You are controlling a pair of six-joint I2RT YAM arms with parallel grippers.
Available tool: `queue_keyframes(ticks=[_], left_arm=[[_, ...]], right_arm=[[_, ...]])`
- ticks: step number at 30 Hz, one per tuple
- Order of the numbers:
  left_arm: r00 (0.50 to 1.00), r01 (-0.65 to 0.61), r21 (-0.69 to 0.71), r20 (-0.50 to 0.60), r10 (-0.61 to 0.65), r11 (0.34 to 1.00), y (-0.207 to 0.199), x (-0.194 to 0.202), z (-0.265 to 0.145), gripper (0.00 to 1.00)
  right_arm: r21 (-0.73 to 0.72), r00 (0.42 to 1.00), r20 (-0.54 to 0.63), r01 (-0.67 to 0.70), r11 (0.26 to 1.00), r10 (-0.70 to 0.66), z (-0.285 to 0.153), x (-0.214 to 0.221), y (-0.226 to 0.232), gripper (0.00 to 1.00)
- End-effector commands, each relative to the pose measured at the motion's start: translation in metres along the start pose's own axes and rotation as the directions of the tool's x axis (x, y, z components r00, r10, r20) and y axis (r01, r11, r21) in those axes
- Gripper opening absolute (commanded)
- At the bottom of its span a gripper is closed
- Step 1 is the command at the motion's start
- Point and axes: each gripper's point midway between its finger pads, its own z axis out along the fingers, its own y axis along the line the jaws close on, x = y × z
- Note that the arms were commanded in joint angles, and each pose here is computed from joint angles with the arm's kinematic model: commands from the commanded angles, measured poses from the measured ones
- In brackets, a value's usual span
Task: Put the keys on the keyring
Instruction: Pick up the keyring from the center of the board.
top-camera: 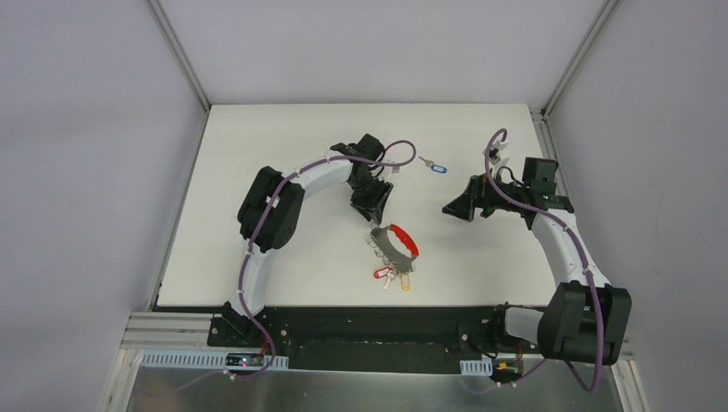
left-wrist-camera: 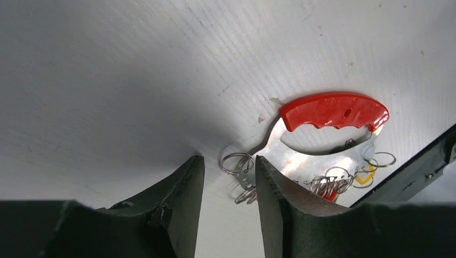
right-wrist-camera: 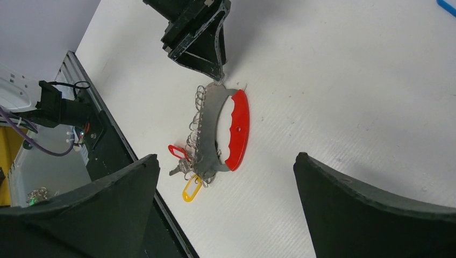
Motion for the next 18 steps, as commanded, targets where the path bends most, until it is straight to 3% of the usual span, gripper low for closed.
queue_keyframes(ticks=[1,11,18], left_arm=[[1.000,0.020,-0.066,0.019,-0.019,0.998,0.004,-0.005,0.000,0.40],[1.000,-0.006,-0.043,-0.002,0.006,0.999,-0.015,0.016,0.004,0.38],[1.000,-0.016,-0.088,-0.005,0.016,0.996,-0.006,0.027,0.005,0.38]], right_arm=[[-0.043,1.000,-0.007,-0.011,0.999,0.010,0.001,0.001,0.002,1.00],[-0.035,1.000,-0.012,-0.013,0.999,0.013,-0.001,0.002,-0.001,1.00],[-0.031,1.000,0.001,-0.002,1.000,0.002,-0.004,-0.001,0.001,1.00]])
